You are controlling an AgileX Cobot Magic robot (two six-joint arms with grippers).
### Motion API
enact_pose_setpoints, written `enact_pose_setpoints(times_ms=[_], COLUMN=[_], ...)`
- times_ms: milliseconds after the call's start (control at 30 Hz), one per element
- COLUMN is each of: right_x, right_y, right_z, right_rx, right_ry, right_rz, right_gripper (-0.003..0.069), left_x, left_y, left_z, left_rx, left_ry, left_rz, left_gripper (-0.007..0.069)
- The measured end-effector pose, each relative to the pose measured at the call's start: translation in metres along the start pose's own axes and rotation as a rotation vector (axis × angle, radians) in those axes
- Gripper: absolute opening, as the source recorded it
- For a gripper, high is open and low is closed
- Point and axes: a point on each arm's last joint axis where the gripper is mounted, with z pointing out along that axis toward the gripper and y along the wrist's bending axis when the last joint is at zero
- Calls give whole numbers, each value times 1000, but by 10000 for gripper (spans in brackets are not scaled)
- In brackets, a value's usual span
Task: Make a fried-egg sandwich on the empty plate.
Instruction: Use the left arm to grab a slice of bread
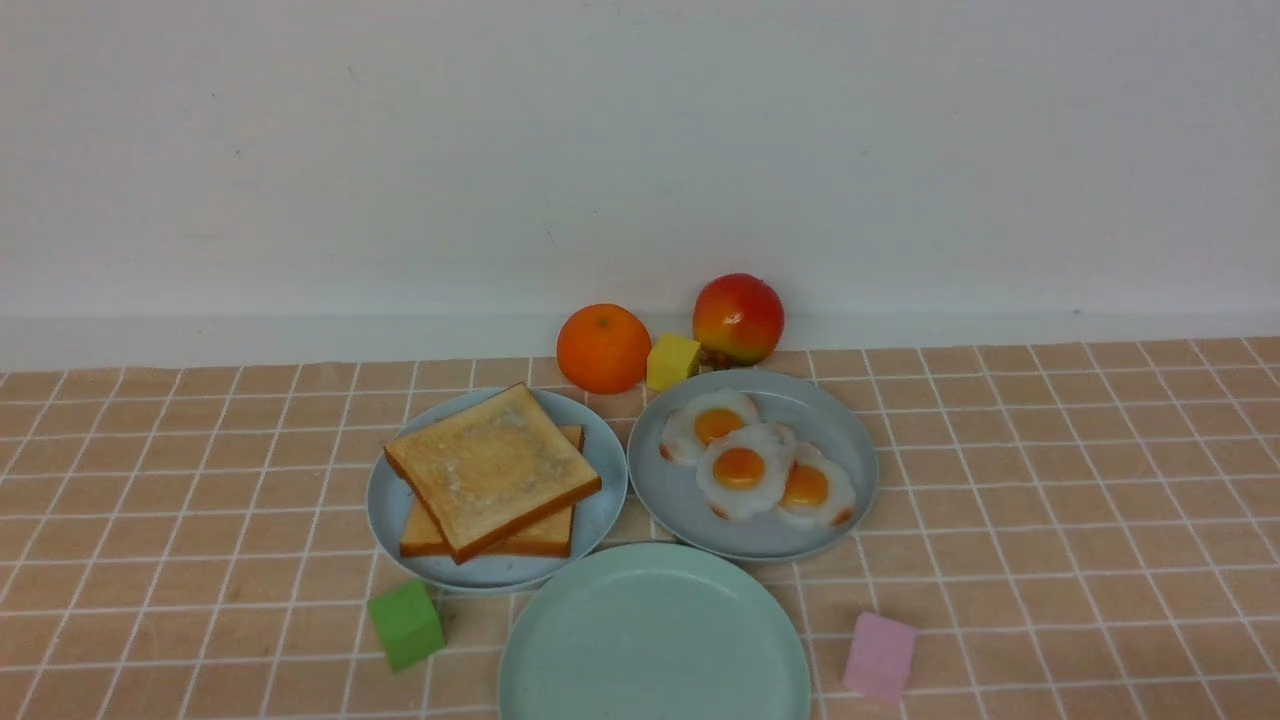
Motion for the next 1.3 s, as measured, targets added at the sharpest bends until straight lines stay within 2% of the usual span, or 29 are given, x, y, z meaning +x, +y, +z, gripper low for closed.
enact_pose_setpoints(times_ms=[1033, 1300], right_x=[0, 0], right_y=[0, -5], right_z=[0, 0], right_rx=[5, 55], right_ry=[0, -4], right_rz=[-2, -125], right_gripper=[239, 239], left_x=[0, 0], left_y=[0, 0], left_z=[0, 0], left_rx=[0, 0], left_ry=[-1, -1], left_rz=[0, 0], left_gripper=[238, 238])
